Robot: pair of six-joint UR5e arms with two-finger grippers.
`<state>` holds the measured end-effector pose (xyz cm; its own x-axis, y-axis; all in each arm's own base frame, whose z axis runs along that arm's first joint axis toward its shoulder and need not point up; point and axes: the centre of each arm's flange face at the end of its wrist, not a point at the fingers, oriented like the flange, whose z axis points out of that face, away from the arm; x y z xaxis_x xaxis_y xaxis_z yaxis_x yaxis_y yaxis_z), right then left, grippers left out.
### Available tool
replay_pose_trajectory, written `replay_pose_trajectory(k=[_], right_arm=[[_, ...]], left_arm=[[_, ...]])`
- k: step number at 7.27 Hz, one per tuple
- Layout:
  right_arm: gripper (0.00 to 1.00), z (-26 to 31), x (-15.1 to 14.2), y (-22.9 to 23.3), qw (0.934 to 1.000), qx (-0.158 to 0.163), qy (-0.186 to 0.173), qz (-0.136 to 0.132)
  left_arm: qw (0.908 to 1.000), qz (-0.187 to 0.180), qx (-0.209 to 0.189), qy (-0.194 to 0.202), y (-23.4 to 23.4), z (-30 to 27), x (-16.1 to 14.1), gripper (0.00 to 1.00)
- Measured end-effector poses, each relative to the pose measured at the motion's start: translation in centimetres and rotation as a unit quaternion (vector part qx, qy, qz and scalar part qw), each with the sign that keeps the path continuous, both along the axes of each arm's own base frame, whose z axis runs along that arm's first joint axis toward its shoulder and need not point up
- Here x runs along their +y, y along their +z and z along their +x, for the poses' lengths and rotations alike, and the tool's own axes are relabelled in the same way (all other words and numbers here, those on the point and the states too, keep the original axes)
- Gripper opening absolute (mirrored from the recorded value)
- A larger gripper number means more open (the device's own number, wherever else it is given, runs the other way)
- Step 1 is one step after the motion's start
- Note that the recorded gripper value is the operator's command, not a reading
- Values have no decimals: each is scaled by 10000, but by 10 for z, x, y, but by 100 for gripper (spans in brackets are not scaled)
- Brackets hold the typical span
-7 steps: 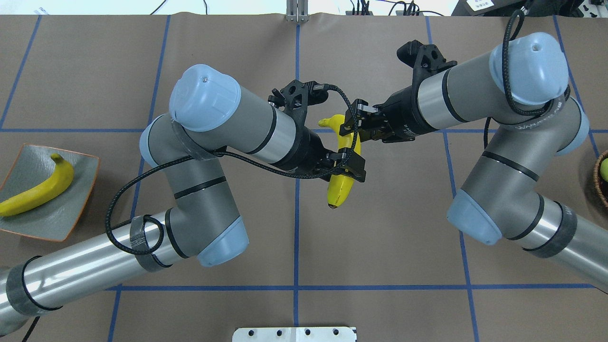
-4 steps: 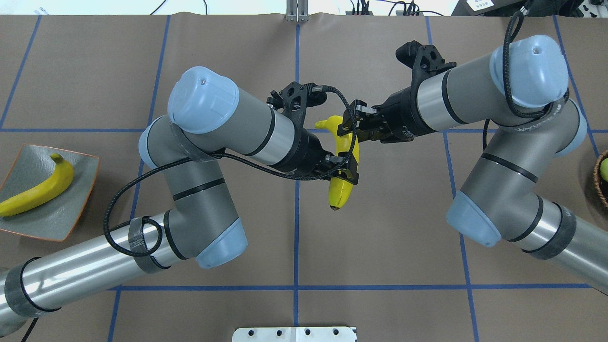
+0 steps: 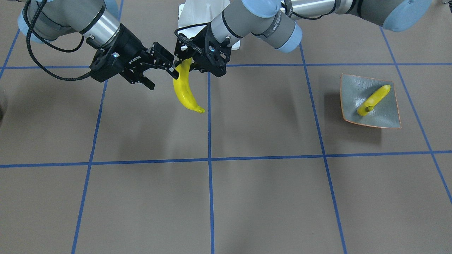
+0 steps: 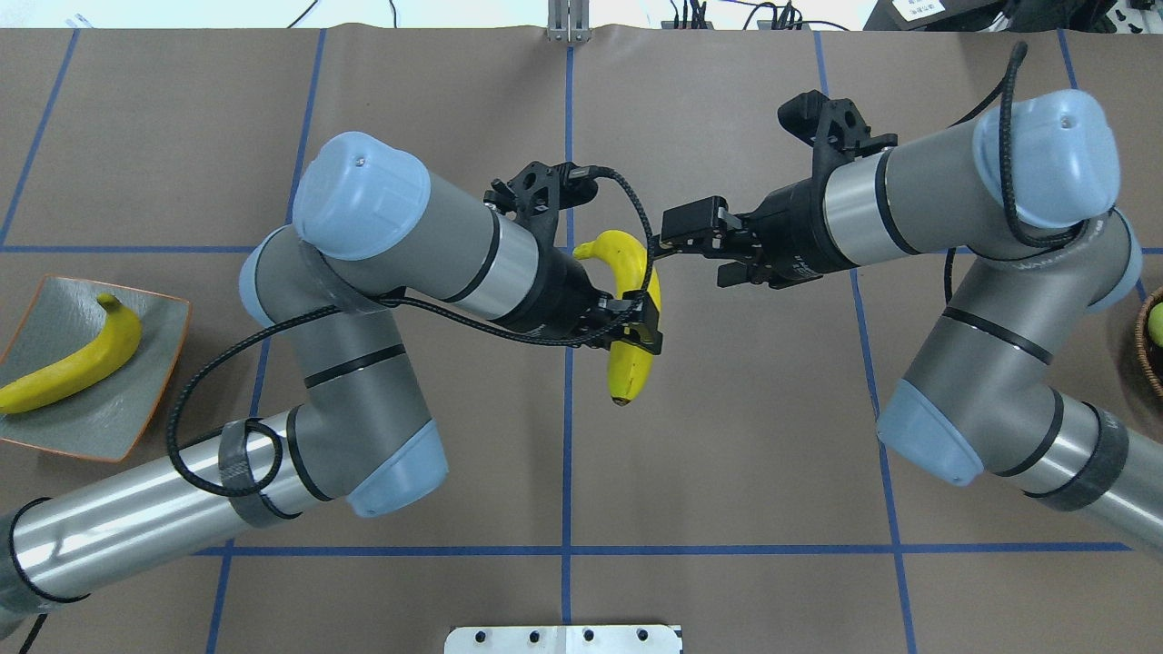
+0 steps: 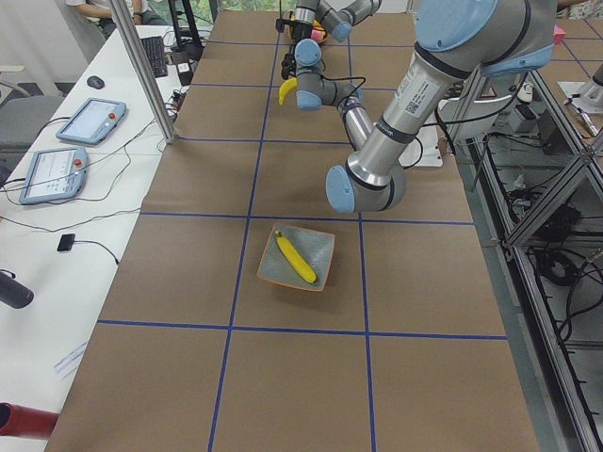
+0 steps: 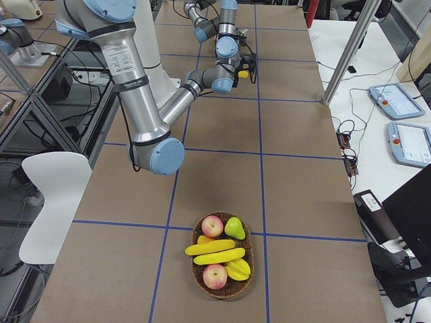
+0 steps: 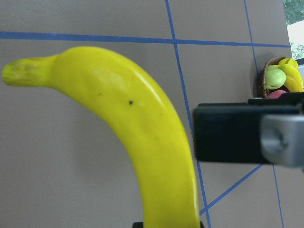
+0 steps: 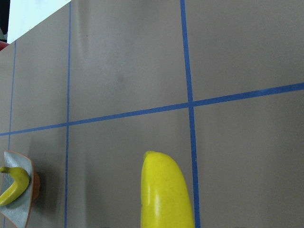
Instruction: Transfer all bananas from basket to plate
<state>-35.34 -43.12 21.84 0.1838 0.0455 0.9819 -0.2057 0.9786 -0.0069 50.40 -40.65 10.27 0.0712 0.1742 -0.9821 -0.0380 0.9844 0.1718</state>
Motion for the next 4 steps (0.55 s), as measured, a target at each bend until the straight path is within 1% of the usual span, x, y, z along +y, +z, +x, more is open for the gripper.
replay_pose_trajectory(k=[1,2,3,4], right_arm=[[100,13,-1,15,9999,90,108,-54],[100,27,-4,33,9993,197,288,-114],[100,40,-3,56,9982,287,508,-136],[100,50,-1,81,9973,322,651,-124]], left_arm=[[9999,-40,-134,-101,32,-21,-5,0],[9992,120,-336,-184,73,-50,-15,0],[9970,477,-581,-193,120,-89,-26,0],[9924,890,-828,-176,168,-131,-34,0]])
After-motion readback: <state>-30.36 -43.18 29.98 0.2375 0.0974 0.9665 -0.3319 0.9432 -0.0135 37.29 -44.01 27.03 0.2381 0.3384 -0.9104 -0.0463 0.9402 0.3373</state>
